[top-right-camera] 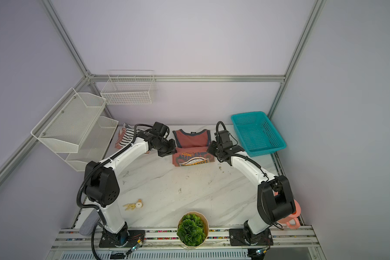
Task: Fold and stack tank tops
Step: Fold the tank top at the top-center of the table.
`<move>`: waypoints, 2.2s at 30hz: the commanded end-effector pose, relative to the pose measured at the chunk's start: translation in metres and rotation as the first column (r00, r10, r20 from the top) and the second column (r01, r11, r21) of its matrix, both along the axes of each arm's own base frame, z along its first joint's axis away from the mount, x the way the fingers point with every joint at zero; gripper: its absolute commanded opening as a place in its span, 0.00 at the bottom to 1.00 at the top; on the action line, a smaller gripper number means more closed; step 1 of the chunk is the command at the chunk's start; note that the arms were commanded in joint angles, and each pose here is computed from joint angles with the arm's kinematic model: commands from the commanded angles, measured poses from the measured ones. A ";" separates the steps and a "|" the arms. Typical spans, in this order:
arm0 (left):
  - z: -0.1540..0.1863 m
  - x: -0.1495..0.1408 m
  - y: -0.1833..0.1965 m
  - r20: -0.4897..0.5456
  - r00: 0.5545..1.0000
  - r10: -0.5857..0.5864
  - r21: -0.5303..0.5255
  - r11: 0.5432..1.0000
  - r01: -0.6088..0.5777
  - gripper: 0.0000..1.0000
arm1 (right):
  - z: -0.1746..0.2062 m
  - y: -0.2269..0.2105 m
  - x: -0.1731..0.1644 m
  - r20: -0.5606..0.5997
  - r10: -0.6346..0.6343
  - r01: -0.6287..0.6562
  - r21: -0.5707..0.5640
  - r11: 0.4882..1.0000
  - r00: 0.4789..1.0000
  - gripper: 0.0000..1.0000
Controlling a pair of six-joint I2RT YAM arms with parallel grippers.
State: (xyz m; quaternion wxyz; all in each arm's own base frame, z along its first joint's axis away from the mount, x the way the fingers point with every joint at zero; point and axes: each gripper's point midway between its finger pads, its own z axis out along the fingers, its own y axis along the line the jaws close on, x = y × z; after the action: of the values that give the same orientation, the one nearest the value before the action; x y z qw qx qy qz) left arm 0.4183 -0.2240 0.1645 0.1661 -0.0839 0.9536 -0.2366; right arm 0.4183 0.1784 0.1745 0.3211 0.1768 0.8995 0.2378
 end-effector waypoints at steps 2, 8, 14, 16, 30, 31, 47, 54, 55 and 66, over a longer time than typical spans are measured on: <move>0.050 0.031 -0.006 0.134 0.990 -0.040 -0.035 0.998 0.046 0.00 | 0.015 0.003 0.029 0.060 0.020 -0.021 0.013 1.000 0.998 0.00; 0.053 0.062 0.001 0.155 0.988 -0.011 -0.051 0.999 0.019 0.00 | 0.008 0.007 0.066 0.056 0.038 -0.040 0.028 0.999 0.998 0.00; 0.047 0.093 0.003 0.165 0.986 0.004 -0.074 0.997 0.009 0.00 | -0.001 0.007 0.100 0.056 0.039 -0.042 0.041 0.998 0.998 0.00; 0.044 0.103 0.003 0.167 0.986 0.008 -0.085 0.996 0.007 0.00 | -0.006 0.008 0.109 0.050 0.042 -0.045 0.048 0.998 0.998 0.00; 0.009 0.165 0.005 0.170 0.984 0.054 -0.179 0.984 -0.023 0.08 | -0.058 0.016 0.170 0.013 0.049 -0.051 0.131 0.990 0.999 0.00; 0.006 0.170 0.005 0.172 0.983 0.063 -0.192 0.981 -0.029 0.09 | -0.062 0.016 0.174 0.013 0.047 -0.048 0.138 0.989 0.999 0.00; 0.041 0.231 0.027 0.339 0.911 0.234 -0.355 0.929 -0.106 0.63 | -0.050 0.011 0.216 0.107 -0.003 -0.026 0.273 0.962 0.994 0.59; 0.086 0.223 0.036 0.426 0.877 0.220 -0.343 0.937 -0.068 0.70 | -0.029 0.005 0.205 0.136 0.020 -0.055 0.254 0.966 0.990 0.64; 0.087 0.217 0.036 0.422 0.882 0.210 -0.338 0.939 -0.062 0.70 | -0.031 0.006 0.201 0.131 0.037 -0.068 0.248 0.966 0.991 0.64; -0.008 0.123 0.052 0.170 0.984 0.045 -0.090 0.996 -0.030 0.73 | -0.087 -0.005 0.153 -0.006 0.191 -0.191 0.049 0.980 0.981 0.72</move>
State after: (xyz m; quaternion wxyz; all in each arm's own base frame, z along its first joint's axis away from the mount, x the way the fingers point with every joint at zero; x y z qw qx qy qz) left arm 0.5695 -0.1760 0.2076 0.3070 -0.1095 0.8888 -0.3223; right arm 0.5862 0.1772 0.0929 0.3016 0.1371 0.8893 0.3152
